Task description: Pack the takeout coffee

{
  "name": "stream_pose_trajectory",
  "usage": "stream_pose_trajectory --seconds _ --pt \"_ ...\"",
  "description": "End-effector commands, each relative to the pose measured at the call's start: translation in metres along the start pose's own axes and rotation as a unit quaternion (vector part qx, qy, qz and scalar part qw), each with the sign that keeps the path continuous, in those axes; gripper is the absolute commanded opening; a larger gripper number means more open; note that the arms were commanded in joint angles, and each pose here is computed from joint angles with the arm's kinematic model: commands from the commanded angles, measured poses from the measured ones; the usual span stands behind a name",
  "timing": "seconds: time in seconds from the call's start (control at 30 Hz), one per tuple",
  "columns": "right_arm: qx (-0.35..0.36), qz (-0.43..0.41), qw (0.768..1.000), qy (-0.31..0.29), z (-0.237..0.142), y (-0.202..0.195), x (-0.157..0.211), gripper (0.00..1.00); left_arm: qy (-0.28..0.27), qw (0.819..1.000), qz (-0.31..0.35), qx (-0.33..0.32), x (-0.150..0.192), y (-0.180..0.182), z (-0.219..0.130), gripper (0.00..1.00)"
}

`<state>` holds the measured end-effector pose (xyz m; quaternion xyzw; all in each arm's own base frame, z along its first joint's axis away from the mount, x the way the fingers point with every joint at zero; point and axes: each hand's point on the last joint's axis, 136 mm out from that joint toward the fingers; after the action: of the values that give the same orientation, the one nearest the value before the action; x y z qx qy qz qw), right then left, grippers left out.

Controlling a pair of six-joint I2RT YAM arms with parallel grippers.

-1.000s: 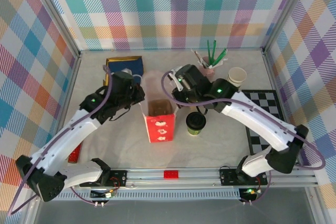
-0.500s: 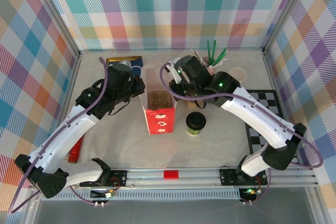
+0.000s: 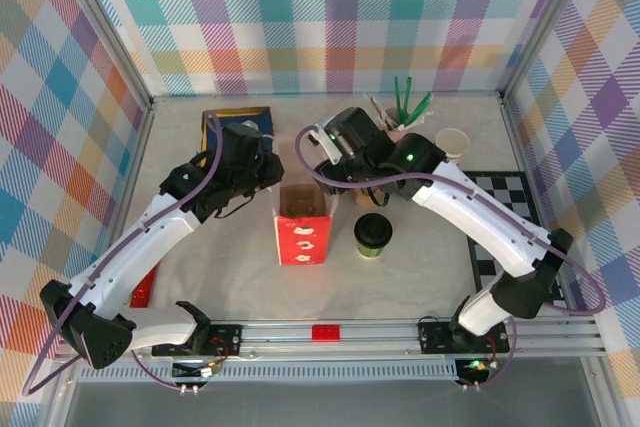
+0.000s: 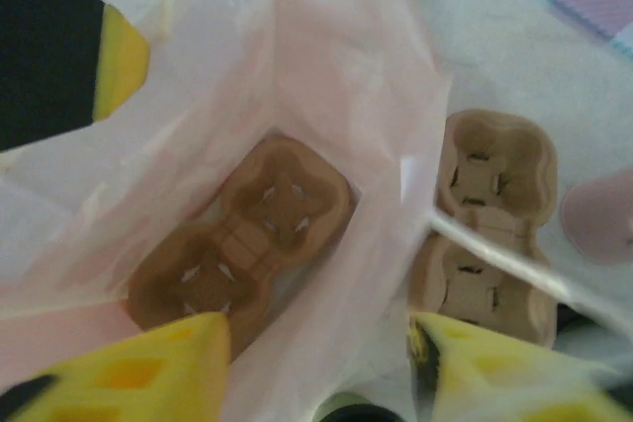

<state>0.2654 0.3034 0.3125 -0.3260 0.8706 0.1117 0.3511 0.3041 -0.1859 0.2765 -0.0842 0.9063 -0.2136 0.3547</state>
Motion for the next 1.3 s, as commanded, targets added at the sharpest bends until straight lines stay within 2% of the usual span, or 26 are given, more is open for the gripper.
stream_pose_trajectory --seconds 0.0,0.03,0.07,0.1,0.23,0.3,0.47,0.77,0.9,1.03,1.27 --pt "-0.015 -0.002 1.000 0.022 -0.014 0.001 0.005 0.70 -0.007 1.000 -0.004 0.017 -0.007 -0.006 -0.006 0.39" --pt "-0.015 -0.003 1.000 0.028 -0.015 0.001 0.006 0.77 -0.009 1.000 -0.004 0.020 -0.008 -0.007 -0.009 0.49" --pt "-0.015 -0.004 0.999 0.035 -0.017 0.001 0.007 0.86 -0.012 1.000 -0.004 0.021 -0.010 -0.007 -0.011 0.55" --pt "-0.016 -0.005 0.999 0.041 -0.020 0.001 0.008 0.91 -0.015 1.000 -0.003 0.020 -0.011 -0.007 -0.014 0.61" --pt "-0.029 -0.013 0.998 0.059 -0.037 0.004 0.005 0.99 -0.022 1.000 0.000 0.006 -0.013 -0.001 -0.021 0.73" --pt "-0.039 -0.029 0.996 0.068 -0.048 0.010 0.003 0.99 -0.022 1.000 0.004 -0.005 -0.013 0.003 -0.024 0.81" --pt "-0.073 -0.083 0.988 0.109 -0.070 0.039 0.007 0.99 -0.031 0.999 0.014 -0.025 -0.014 0.014 -0.038 0.86" --pt "-0.079 -0.087 0.981 0.157 -0.040 0.055 0.019 0.99 -0.074 0.997 0.034 -0.017 -0.031 0.016 -0.090 0.88" --pt "-0.066 -0.085 0.981 0.164 -0.029 0.054 0.018 0.99 -0.080 0.995 0.042 -0.031 -0.033 0.025 -0.097 0.87" --pt "-0.058 -0.081 0.984 0.149 -0.034 0.051 0.011 0.99 -0.068 0.997 0.029 -0.029 -0.032 0.032 -0.090 0.85" --pt "-0.047 -0.064 0.995 0.063 -0.086 0.032 -0.009 0.99 -0.085 0.996 0.020 -0.012 -0.042 0.033 -0.101 0.87"
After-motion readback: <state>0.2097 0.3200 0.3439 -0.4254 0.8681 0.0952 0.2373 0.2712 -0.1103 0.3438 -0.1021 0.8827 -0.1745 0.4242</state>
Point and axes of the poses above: each hand's point on the last joint's axis, 136 mm out from that joint toward the fingers, its own z axis out along the fingers, its own y axis along the line the jaws close on, x = y × z, and after that the axes turned 4 degrees about z, right-handed
